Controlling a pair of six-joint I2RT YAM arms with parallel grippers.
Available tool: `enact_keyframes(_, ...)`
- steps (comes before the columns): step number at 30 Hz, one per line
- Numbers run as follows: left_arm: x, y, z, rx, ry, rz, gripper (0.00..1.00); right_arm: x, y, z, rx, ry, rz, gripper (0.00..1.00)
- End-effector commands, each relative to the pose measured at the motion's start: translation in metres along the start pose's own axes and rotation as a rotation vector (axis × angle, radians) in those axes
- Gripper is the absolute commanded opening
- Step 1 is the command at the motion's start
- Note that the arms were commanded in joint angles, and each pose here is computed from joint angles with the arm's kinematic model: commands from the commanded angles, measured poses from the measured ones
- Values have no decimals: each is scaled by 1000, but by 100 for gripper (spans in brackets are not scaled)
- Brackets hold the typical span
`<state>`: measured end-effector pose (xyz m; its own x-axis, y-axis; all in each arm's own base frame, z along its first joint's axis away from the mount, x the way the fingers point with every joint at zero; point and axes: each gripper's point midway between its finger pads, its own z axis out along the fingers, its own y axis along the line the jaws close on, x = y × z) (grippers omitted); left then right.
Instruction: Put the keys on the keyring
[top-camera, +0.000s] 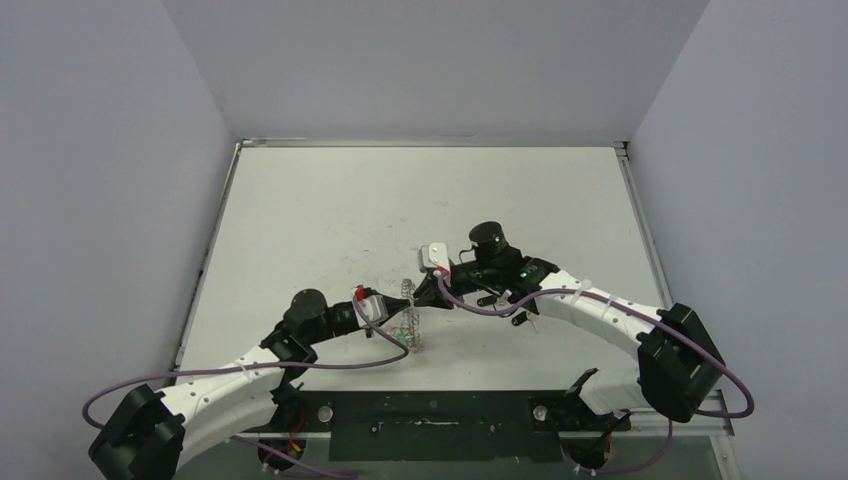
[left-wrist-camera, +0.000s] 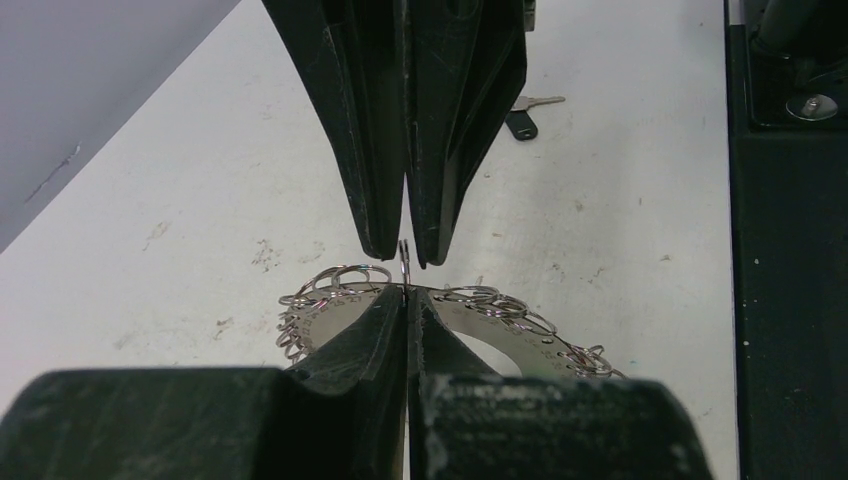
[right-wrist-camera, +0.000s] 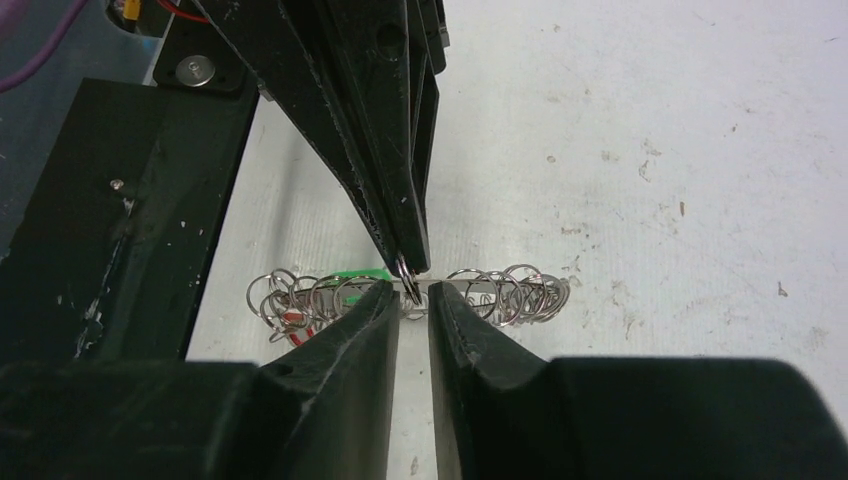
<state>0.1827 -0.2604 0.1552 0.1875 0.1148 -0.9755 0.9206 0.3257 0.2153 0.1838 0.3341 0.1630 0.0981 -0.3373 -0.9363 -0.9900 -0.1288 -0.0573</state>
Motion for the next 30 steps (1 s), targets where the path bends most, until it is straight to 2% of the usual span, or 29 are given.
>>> enact_keyframes(1, -28, 11, 2, -14, -24, 63, 0, -27, -1, -7, 32, -60, -117, 24)
enact_keyframes(3, -28, 13, 1, -18, -4, 68, 0, -29, -2, -8, 46, -60, -132, 31)
enact_keyframes(6, -27, 14, 0, -19, 15, 67, 0, -29, -1, -9, 54, -54, -148, 36)
enact_keyframes(15, -25, 14, 4, -11, 25, 61, 0, -16, 4, -2, 34, 17, -151, 35)
enact_keyframes(18, -21, 13, 5, -12, 33, 52, 0, -8, -5, -9, 122, 42, -135, 36)
enact_keyframes(21, -15, 13, 6, -18, 40, 27, 0, -4, -20, -21, 247, 33, -70, 40)
enact_keyframes(22, -13, 13, 6, -22, 41, 15, 2, -1, -24, -25, 282, 27, -46, 42)
enact_keyframes(24, -8, 12, 9, -24, 42, -14, 16, 5, -32, -36, 352, 11, 3, 47)
enact_keyframes(26, -3, 9, 13, -14, 47, -41, 23, 8, -40, -47, 421, -15, 42, 49)
enact_keyframes(30, 4, -2, 25, 39, 55, -76, 30, 21, -51, -68, 537, -49, 149, 51)
